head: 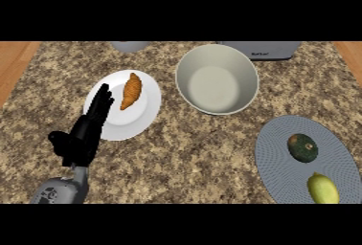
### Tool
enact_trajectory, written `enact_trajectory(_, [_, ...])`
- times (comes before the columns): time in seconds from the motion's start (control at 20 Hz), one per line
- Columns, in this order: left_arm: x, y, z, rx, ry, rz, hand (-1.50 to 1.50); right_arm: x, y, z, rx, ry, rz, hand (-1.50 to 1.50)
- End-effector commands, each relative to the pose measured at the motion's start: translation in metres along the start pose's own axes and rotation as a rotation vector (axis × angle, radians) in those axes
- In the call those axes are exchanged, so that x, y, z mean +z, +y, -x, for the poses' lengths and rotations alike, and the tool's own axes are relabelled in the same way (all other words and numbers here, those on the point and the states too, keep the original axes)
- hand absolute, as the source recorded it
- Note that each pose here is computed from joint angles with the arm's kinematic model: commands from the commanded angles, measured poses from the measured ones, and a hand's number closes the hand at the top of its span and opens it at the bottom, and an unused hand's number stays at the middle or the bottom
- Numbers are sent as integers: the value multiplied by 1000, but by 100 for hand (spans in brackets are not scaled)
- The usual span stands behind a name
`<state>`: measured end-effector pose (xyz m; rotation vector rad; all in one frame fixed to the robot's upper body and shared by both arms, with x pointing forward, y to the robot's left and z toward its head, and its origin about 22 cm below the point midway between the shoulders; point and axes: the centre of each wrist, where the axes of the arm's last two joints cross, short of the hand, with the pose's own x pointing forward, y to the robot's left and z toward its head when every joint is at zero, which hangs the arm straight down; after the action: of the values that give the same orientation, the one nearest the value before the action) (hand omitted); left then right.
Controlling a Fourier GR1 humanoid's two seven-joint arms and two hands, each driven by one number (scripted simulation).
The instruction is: Pick the lemon from the placemat and place it in the bowl
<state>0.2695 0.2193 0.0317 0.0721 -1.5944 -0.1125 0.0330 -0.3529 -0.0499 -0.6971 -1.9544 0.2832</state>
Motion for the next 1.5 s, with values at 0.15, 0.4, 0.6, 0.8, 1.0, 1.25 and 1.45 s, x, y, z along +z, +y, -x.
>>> enact_trajectory(0.15, [2, -3, -3, 8, -1, -20, 0, 3, 4, 10, -91, -21, -37, -150])
enact_trajectory(0.4, [-1, -9, -6, 9, -23, -1, 0, -11, 0, 27, -118, -14, -21, -150])
enact_trajectory(0.6, [3, -11, -11, 24, -7, 5, 0, -21, 17, 49, -114, -16, 6, -150])
enact_trajectory(0.8, [-12, 2, -2, 20, -17, 5, 0, -49, 44, 58, -107, 15, -24, -150])
enact_trajectory(1.0, [9, -6, 6, 16, 6, 2, 0, -43, 50, 62, -8, 57, 8, -150])
enact_trajectory(1.25, [-7, 0, -7, 17, 6, 3, 0, -52, 34, 77, 76, 79, 31, -150])
enact_trajectory(1.45, [-16, -10, 9, 4, -1, 3, 0, -62, 43, 77, 47, 92, -35, -150])
